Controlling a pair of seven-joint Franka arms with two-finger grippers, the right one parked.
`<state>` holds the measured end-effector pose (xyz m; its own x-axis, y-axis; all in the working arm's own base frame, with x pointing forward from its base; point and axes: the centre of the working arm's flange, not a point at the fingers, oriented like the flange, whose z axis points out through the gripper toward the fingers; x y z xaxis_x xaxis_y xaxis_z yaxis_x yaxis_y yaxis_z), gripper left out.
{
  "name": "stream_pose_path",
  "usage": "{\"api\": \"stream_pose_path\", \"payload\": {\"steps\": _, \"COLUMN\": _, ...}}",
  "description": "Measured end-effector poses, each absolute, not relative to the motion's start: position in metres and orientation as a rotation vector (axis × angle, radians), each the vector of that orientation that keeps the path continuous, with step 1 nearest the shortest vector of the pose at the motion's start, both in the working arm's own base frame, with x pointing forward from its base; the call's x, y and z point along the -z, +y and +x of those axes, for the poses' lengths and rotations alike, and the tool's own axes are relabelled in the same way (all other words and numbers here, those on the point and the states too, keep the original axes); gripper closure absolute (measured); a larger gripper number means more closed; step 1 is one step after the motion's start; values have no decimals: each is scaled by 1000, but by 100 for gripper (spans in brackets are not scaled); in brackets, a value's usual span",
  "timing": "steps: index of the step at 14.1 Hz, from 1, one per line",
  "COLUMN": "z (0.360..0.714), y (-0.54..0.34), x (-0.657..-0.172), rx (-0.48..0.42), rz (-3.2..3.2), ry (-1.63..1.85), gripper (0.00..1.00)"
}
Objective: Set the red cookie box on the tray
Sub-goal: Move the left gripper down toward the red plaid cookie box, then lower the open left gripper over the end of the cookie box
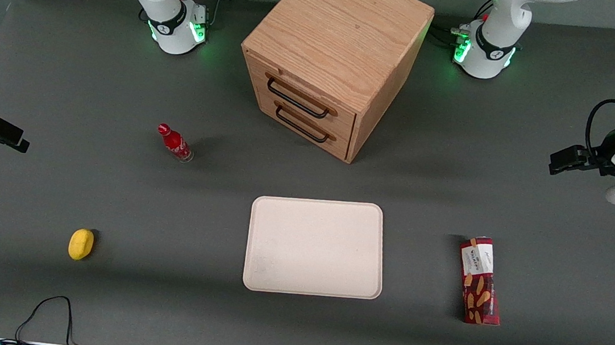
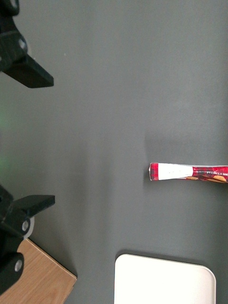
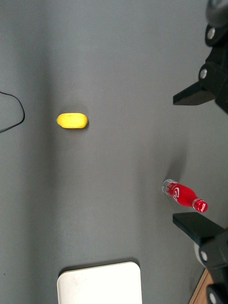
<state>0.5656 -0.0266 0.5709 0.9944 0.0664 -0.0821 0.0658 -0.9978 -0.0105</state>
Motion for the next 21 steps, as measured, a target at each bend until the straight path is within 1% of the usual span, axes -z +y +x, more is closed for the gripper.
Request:
{"api": "stream_pose_path", "payload": {"steps": 7, "z": 567, "y": -35, "x": -570, "rx": -125, "rz": -3135, "ry": -75, "gripper": 0}}
{"api": "stream_pose_path", "payload": {"steps": 9, "z": 578, "y": -48, "x": -572, "rx": -104, "rz": -3139, "ry": -41, "gripper": 0}}
{"api": "stream_pose_path", "payload": {"steps": 13, "z": 627, "y": -59, "x": -565, "rx": -53, "rz": -3154, "ry": -18, "gripper": 0}}
{"api": "stream_pose_path", "payload": {"steps": 18, "z": 697, "y": -82, "x": -519, "rx": -25, "rz": -3172, "ry": -14, "gripper": 0}}
{"api": "stream_pose_path", "payload": {"steps": 21, "z": 722, "y": -75, "x": -504, "rx": 9, "rz": -3177, "ry": -23, "gripper": 0}}
